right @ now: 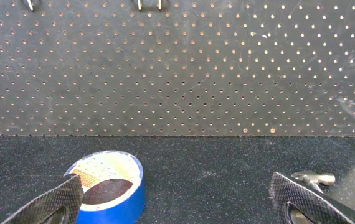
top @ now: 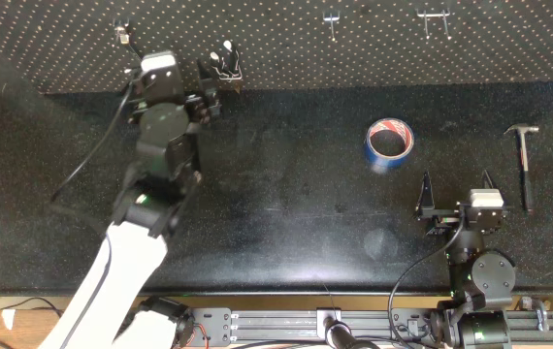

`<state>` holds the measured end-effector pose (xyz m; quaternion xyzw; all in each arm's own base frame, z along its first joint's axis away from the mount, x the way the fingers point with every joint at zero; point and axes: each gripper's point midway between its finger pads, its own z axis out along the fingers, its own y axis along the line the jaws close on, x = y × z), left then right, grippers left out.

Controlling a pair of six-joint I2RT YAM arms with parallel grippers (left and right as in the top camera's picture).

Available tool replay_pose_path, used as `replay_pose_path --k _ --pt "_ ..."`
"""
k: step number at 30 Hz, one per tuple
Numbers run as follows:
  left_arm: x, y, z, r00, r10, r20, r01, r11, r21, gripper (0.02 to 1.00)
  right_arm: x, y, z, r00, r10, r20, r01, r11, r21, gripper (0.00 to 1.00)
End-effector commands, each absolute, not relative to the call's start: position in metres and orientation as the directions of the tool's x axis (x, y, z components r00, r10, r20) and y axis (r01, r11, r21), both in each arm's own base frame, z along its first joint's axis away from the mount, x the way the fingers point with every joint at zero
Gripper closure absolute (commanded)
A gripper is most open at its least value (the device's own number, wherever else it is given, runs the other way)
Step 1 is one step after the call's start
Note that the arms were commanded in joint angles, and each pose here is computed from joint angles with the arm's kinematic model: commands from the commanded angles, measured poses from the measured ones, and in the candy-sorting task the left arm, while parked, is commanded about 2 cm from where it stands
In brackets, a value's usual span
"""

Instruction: Place Tools Onto Pegboard

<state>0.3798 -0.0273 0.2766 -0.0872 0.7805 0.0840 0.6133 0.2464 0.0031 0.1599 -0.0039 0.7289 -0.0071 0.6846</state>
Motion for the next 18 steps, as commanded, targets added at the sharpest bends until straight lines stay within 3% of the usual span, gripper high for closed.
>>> replay_pose_path --k 1,4,13,15,16,18 --pt "0.324 -0.012 0.296 -0.260 -0.028 -0.965 -0.221 0.975 0.031 0.025 0.246 0.000 0.159 -0.066 -0.029 -0.997 0.018 0.999 -0.030 0.023" --pt "0.276 -0.027 0.296 -0.307 -0.023 -0.952 -0.049 0.999 -0.009 0.023 0.246 0.000 0.159 -0.066 -0.029 -0.997 0.018 0.999 -0.030 0.023" --pt "0.174 -0.010 0.260 -0.425 0.015 -0.905 0.029 1.000 0.003 0.025 0.246 0.000 0.159 -0.066 -0.029 -0.997 0.018 0.999 -0.030 0.023" --pt "0.169 0.009 0.264 -0.363 -0.001 -0.932 -0.062 0.998 0.023 0.023 0.246 0.000 0.159 -0.066 -0.029 -0.997 0.018 0.999 -0.030 0.023" --pt "0.164 0.041 0.263 -0.286 -0.018 -0.958 -0.244 0.968 0.054 0.025 0.246 0.000 0.159 -0.066 -0.029 -0.997 0.018 0.999 -0.030 0.023" --pt "0.158 0.057 0.252 -0.254 -0.022 -0.967 -0.328 0.942 0.065 0.025 0.246 0.000 0.159 -0.066 -0.029 -0.997 0.018 0.999 -0.030 0.023"
